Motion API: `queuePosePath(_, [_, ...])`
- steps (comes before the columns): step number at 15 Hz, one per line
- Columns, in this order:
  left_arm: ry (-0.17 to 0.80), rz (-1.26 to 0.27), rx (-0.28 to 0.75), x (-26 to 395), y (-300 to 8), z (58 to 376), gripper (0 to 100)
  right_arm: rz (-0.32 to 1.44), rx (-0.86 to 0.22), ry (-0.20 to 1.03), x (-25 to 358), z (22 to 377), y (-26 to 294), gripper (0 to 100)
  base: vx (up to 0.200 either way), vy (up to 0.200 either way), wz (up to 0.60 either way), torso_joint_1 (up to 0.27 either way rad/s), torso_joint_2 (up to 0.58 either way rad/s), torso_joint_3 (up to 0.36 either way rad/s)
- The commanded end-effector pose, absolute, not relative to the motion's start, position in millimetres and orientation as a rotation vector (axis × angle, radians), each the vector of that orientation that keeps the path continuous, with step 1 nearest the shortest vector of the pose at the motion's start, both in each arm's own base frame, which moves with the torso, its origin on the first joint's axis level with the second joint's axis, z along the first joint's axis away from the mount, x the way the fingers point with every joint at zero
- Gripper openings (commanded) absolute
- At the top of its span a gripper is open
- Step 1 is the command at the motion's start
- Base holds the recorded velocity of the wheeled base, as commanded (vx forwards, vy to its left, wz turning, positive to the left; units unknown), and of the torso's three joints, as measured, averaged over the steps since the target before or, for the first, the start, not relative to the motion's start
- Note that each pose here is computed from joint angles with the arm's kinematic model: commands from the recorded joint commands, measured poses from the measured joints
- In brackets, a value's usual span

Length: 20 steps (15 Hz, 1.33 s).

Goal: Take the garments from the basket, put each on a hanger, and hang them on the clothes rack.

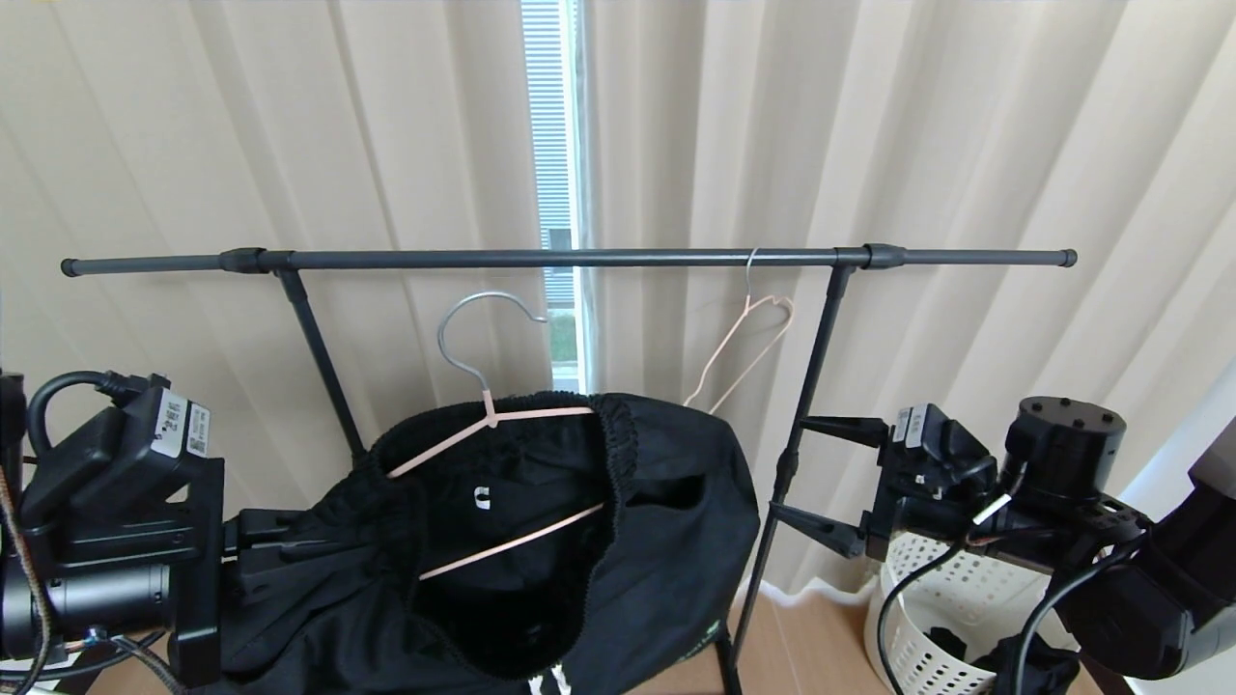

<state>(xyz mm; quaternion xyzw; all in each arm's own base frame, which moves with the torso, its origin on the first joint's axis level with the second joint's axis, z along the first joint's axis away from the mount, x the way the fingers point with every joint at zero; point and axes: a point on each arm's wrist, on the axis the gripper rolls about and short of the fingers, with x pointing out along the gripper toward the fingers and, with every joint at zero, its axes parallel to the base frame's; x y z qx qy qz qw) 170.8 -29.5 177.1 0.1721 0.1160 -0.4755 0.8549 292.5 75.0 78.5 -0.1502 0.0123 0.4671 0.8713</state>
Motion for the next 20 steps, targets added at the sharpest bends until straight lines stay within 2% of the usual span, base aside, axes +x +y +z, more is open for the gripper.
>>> queuePosePath(1, [0.276, -1.003, 0.348, 173.2, -29.3, 170.2, 0, 0.977, -0.298, -0.012, 290.6, 89.2, 78.6, 100, 0.000, 0.000, 0.00, 0.000, 0.00, 0.000])
queuePosePath(6, [0.360, -1.000, 0.358, 186.6, -37.6, 157.4, 0, 0.822, -0.149, -0.006, 299.4, 107.9, 97.4, 100, 0.000, 0.000, 0.00, 0.000, 0.00, 0.000])
queuePosePath(11, [0.430, -0.996, 0.390, 211.0, -52.7, 136.3, 0, 0.819, -0.144, -0.017, 300.7, 110.0, 97.7, 100, 0.000, 0.000, 0.00, 0.000, 0.00, 0.000])
queuePosePath(20, [0.499, -0.952, 0.444, 241.1, -68.6, 102.5, 0, 0.820, -0.143, -0.012, 302.6, 107.7, 98.3, 100, 0.000, 0.000, 0.00, 0.000, 0.00, 0.000])
